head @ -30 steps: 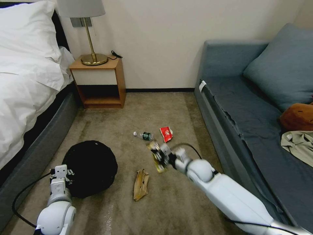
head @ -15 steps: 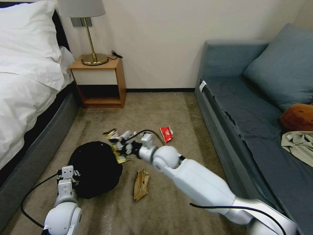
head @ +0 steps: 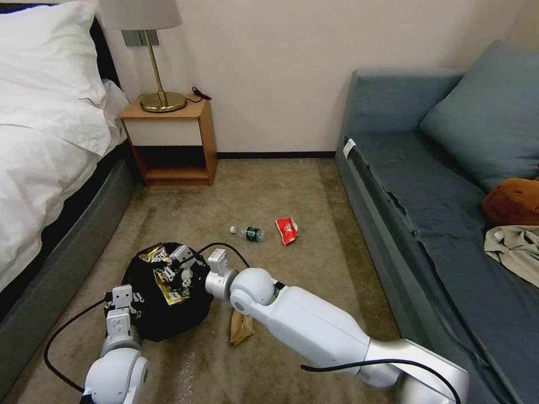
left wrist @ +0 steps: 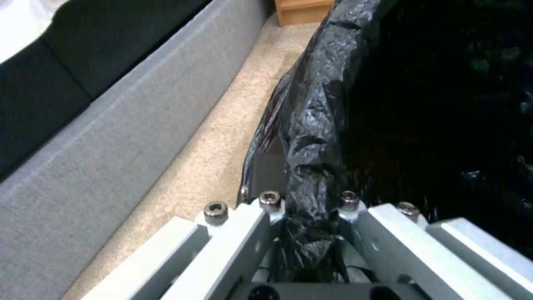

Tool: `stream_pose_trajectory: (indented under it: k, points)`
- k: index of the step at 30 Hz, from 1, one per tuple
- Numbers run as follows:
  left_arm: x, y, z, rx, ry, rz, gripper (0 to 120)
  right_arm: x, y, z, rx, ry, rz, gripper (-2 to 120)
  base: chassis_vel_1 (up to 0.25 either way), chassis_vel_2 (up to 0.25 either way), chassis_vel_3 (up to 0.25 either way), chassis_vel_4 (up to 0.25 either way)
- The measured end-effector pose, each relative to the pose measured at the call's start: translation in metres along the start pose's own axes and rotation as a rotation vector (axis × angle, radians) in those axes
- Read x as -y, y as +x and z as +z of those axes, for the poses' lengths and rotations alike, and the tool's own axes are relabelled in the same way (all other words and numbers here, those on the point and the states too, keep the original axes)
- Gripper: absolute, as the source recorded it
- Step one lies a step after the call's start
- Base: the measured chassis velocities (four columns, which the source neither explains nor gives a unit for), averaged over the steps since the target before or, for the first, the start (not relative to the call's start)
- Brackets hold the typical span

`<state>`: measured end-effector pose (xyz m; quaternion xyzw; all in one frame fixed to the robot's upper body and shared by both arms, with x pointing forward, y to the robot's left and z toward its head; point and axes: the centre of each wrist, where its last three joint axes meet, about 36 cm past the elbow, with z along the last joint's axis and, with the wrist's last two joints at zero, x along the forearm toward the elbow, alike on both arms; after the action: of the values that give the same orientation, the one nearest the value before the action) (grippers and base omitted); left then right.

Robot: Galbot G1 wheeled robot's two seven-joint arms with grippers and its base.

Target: Pick up the trash bin, then pick up the garbage on the floor and place it into the trash bin.

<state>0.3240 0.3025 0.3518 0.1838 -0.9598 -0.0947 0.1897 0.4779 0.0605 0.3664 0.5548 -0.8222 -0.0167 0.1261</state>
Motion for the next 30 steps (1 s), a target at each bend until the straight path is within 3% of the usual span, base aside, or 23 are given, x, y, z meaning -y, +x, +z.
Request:
stream_pose_trajectory:
  k: [11, 13, 21, 23, 25, 30]
  points:
    - [-0.002, 0.012, -0.005, 0.017, 0.010, 0.000, 2, 0.015, 0.003, 0.030, -0.037, 0.016, 0.048, 3, 0.000, 0.000, 0.000, 0.000]
    - [-0.003, 0.013, -0.006, 0.020, 0.011, -0.001, 2, 0.018, 0.005, 0.034, -0.044, 0.019, 0.057, 16, 0.000, 0.000, 0.000, 0.000]
    - [-0.003, 0.013, -0.007, 0.022, 0.011, -0.003, 2, 0.018, 0.006, 0.036, -0.043, 0.017, 0.063, 42, 0.000, 0.000, 0.000, 0.000]
    - [-0.003, 0.013, -0.007, 0.023, 0.012, -0.003, 2, 0.018, 0.006, 0.035, -0.042, 0.018, 0.064, 44, 0.000, 0.000, 0.000, 0.000]
    - [-0.002, 0.012, -0.007, 0.023, 0.013, -0.003, 2, 0.019, 0.009, 0.032, -0.034, 0.021, 0.070, 57, 0.000, 0.000, 0.000, 0.000]
    - [-0.006, 0.009, -0.007, 0.024, 0.013, -0.014, 2, 0.023, 0.014, 0.025, -0.016, 0.027, 0.087, 73, 0.000, 0.000, 0.000, 0.000]
